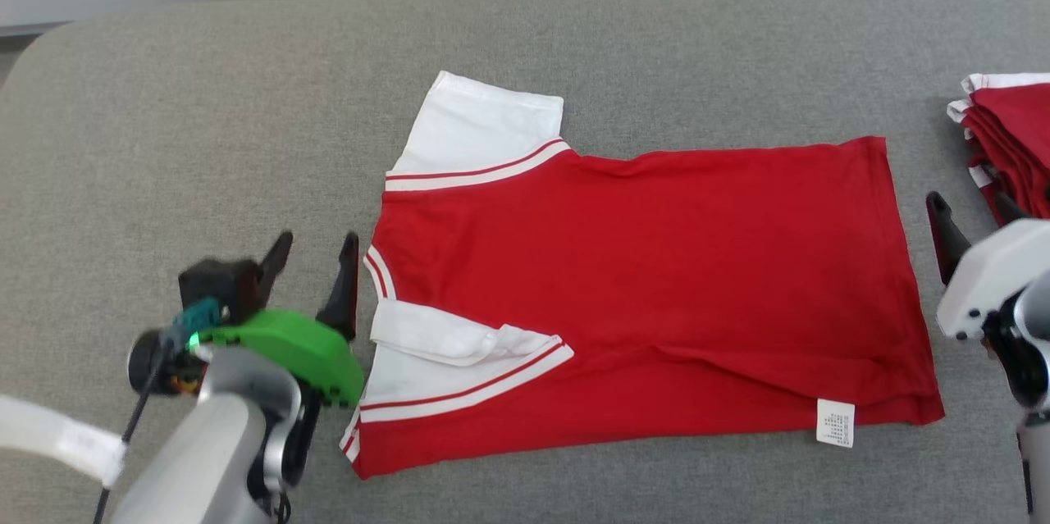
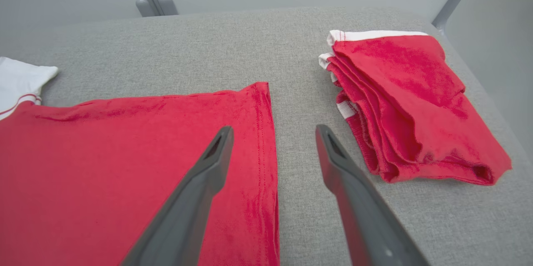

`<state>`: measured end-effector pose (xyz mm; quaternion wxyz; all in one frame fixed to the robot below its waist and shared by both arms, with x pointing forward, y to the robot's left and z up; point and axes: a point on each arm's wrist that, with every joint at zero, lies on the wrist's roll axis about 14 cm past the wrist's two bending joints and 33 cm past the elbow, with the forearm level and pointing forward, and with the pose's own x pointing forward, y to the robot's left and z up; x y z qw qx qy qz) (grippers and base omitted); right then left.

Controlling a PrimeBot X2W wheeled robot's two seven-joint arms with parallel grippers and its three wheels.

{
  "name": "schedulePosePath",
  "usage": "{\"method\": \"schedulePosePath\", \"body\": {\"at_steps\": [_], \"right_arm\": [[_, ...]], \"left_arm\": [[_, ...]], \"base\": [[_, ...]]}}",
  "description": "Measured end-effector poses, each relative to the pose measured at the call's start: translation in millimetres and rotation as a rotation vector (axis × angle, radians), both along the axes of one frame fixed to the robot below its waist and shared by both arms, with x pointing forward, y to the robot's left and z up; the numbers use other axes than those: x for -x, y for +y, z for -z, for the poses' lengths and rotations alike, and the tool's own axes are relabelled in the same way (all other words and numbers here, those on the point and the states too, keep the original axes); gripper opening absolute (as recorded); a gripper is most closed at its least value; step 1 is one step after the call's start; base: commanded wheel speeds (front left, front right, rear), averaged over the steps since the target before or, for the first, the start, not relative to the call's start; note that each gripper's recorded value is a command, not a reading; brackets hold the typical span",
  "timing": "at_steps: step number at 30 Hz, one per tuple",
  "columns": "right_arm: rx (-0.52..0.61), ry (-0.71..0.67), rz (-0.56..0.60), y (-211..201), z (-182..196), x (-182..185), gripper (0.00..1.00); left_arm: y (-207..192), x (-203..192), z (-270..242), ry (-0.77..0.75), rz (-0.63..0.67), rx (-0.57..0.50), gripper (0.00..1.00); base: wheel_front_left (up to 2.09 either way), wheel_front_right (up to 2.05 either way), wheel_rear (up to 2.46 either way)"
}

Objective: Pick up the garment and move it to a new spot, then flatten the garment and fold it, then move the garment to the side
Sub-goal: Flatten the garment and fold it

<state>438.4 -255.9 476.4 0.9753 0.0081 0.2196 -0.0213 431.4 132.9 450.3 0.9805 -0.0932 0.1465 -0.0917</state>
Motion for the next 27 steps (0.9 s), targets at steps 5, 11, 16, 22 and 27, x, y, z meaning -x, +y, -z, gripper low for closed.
{"method": "schedulePosePath", "body": {"at_steps": [5, 11, 16, 22, 27], "right_arm": [[0.033, 0.028, -0.106, 25, -4, -42, 1.00], [0.041, 0.023, -0.185, 46, -8, -90, 1.00], [0.033, 0.054, -0.215, 54, 9, -108, 1.00], [0.030, 0.088, -0.204, 49, 32, -111, 1.00], [0.036, 0.102, -0.180, 36, 44, -109, 1.00]], "left_arm": [[-17, -53, -8, 0.023, 0.052, -0.039, 1.00], [-43, -107, 5, 0.147, 0.118, -0.067, 1.00], [-58, -130, 27, 0.224, 0.162, -0.063, 1.00], [-75, -151, 50, 0.269, 0.197, -0.063, 1.00], [-83, -159, 73, 0.315, 0.207, -0.090, 1.00]], "base": [[0.00, 0.00, 0.00], [0.00, 0.00, 0.00], [0.00, 0.00, 0.00], [0.00, 0.00, 0.00], [0.00, 0.00, 0.00]]}}
